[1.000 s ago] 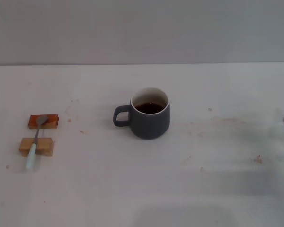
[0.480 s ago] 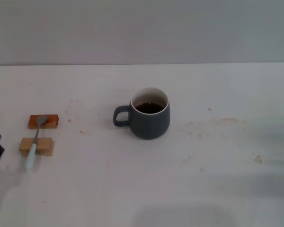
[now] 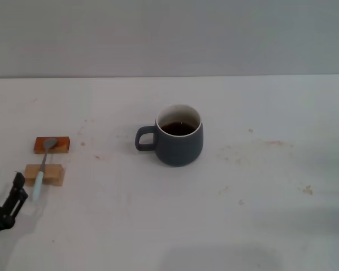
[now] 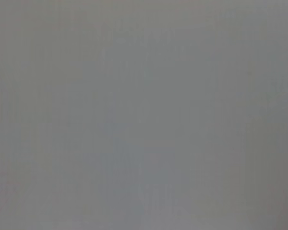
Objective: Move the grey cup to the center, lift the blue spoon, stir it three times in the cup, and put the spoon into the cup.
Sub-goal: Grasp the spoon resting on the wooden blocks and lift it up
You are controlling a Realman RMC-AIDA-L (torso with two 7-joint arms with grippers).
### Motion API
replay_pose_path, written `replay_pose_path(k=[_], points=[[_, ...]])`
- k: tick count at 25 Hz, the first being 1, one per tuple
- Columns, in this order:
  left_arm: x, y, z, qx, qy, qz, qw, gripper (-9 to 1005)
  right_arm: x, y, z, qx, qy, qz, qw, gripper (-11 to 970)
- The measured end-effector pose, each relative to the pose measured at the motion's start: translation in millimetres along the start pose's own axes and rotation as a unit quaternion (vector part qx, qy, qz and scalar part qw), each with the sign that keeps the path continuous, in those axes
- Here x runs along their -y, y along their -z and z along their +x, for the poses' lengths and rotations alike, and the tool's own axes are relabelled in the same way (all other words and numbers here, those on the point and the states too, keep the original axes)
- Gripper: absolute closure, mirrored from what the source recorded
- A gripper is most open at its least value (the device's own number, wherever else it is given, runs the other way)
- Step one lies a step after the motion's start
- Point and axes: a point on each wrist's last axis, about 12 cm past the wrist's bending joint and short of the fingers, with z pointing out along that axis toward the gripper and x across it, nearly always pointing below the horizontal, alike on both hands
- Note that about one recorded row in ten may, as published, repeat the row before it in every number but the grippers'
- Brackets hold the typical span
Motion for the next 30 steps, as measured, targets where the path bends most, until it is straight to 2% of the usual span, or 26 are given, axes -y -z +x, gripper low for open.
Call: replay_pose_path(k=[7,16,30], points=[[9.5,-4.9,5.8,-0.026,0.007,0.021,0.999,185,11.3,0.8,-0.8,0.003,-0.005,0.033,0.999,961],[12.3,-5.5,8.0,-0.035,0.006,0.029,0.999,185,10.6,-0.4,-0.7,0.001,-0.005,0.032,0.999,961],[16.2,-18.3,14.0,-0.065,-0.002,0.044,0.997,185,9.3,-2.6,-1.3,0.000,-0.005,0.031,1.000,961]])
